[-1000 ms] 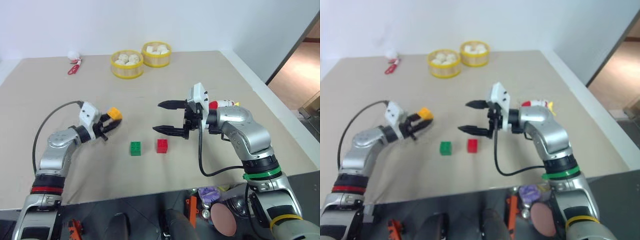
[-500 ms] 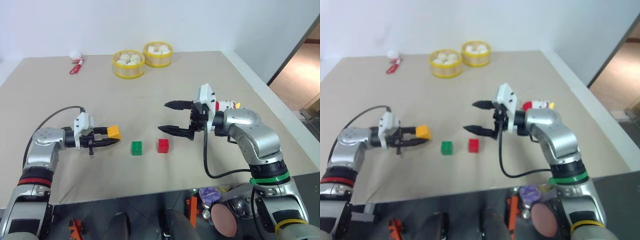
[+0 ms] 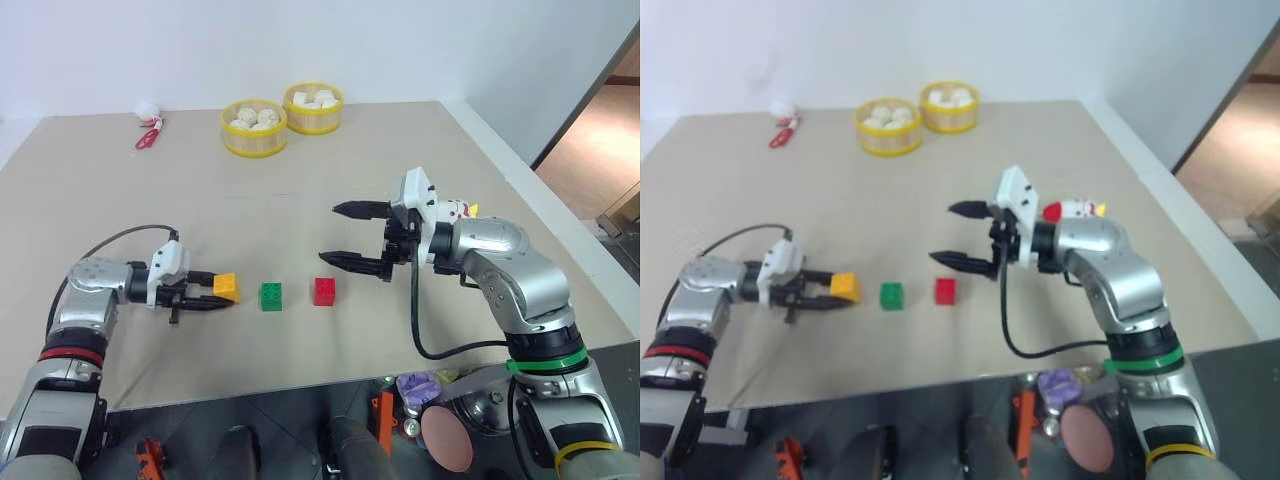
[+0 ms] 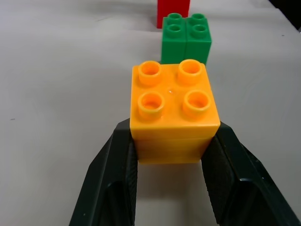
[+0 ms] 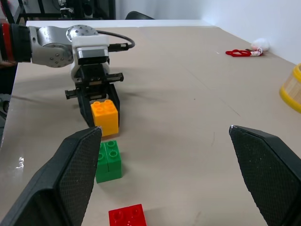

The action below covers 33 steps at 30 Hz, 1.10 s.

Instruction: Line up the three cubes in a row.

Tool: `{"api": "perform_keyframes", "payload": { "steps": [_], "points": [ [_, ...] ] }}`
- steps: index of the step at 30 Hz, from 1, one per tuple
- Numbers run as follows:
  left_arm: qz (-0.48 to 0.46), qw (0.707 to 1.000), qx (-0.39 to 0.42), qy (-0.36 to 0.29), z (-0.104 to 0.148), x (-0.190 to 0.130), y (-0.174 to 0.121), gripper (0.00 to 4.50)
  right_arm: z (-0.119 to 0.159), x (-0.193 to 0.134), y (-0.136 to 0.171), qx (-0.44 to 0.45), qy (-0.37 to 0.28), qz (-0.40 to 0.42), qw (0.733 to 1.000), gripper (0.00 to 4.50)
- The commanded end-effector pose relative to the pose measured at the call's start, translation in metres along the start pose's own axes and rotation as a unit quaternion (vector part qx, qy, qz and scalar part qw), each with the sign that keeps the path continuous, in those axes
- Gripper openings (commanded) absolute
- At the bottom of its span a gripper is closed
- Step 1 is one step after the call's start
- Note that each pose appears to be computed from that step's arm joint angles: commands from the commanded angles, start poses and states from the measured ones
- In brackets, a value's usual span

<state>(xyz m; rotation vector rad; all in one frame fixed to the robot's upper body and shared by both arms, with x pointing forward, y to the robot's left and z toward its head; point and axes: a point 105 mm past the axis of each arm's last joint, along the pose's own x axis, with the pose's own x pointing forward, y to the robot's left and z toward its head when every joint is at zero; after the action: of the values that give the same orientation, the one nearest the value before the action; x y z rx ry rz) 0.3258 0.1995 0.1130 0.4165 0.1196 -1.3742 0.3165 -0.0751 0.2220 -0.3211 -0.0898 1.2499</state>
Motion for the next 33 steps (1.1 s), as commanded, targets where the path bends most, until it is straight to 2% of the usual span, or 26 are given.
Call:
{"api": "perform_keyframes", "payload": {
  "steps": [1,33],
  "points": [
    [0.001,1.000,0.018,0.014,0.003,-0.010,0.002,1.32,0.013,-0.006,0.000,-0.019,-0.017,-0.008,1.000,4.50],
    [-0.018,1.000,0.012,0.019,-0.013,-0.003,-0.012,1.32,0.014,-0.007,-0.001,-0.017,-0.017,-0.008,1.000,4.50]
  ]
}}
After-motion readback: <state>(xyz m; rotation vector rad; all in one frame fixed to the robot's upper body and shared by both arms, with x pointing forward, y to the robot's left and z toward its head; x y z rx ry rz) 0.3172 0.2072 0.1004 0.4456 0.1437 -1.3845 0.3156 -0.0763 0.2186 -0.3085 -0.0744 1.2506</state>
